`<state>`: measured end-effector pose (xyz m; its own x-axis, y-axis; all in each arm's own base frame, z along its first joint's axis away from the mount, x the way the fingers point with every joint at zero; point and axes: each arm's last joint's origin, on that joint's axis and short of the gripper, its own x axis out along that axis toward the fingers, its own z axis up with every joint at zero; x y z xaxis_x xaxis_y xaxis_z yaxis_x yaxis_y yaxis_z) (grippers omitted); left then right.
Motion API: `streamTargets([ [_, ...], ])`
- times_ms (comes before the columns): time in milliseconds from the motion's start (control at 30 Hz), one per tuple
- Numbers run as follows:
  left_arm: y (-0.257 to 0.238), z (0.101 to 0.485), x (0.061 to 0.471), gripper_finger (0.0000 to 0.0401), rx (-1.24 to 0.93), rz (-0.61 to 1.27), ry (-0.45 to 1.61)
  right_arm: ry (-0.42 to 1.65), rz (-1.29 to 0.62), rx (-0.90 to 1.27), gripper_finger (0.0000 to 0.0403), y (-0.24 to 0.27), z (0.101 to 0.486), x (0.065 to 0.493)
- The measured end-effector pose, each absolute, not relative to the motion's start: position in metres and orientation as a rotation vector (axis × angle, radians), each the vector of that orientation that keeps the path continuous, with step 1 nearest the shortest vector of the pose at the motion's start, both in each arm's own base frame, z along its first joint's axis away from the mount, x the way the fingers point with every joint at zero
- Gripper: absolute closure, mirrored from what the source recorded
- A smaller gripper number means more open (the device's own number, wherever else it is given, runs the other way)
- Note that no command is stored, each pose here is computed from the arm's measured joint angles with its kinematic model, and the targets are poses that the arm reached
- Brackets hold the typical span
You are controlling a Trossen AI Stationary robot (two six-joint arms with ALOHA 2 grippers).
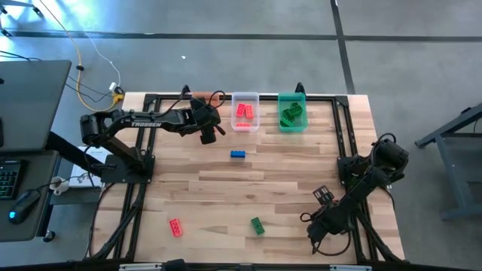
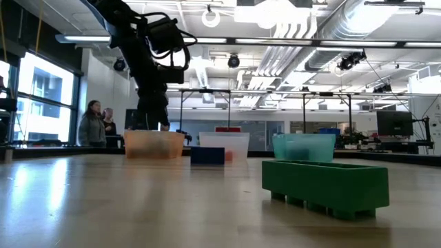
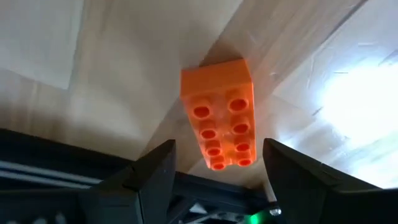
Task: Sort & place blocks by color
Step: Put the orange game piece into the white bin
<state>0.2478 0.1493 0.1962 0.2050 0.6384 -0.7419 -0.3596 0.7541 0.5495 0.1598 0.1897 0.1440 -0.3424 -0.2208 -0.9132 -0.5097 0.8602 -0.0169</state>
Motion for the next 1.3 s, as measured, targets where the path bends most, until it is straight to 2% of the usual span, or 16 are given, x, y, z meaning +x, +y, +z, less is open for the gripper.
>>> streamTargets([
  [167,0.149,0.196,0.248,0.0168,0.266,0.718,1.166,1.919,0.338,-0.506,0.0174,0.186,0.131,0.156],
  [267,0.149,0.196,0.247,0.0168,0.231,0.736,1.167,1.922,0.314,-0.477,0.0188,0.183,0.127,0.155],
  [500,0.14,0.201,0.236,0.0168,0.155,0.723,1.206,1.946,0.287,-0.399,0.0293,0.178,0.126,0.16],
  [867,0.117,0.233,0.23,0.0168,0.063,0.562,1.024,1.925,0.112,-0.208,0.0293,0.165,0.128,0.178],
  [1300,0.095,0.262,0.22,0.0168,-0.02,0.451,0.854,1.506,-0.08,-0.215,0.0293,0.142,0.179,0.259],
])
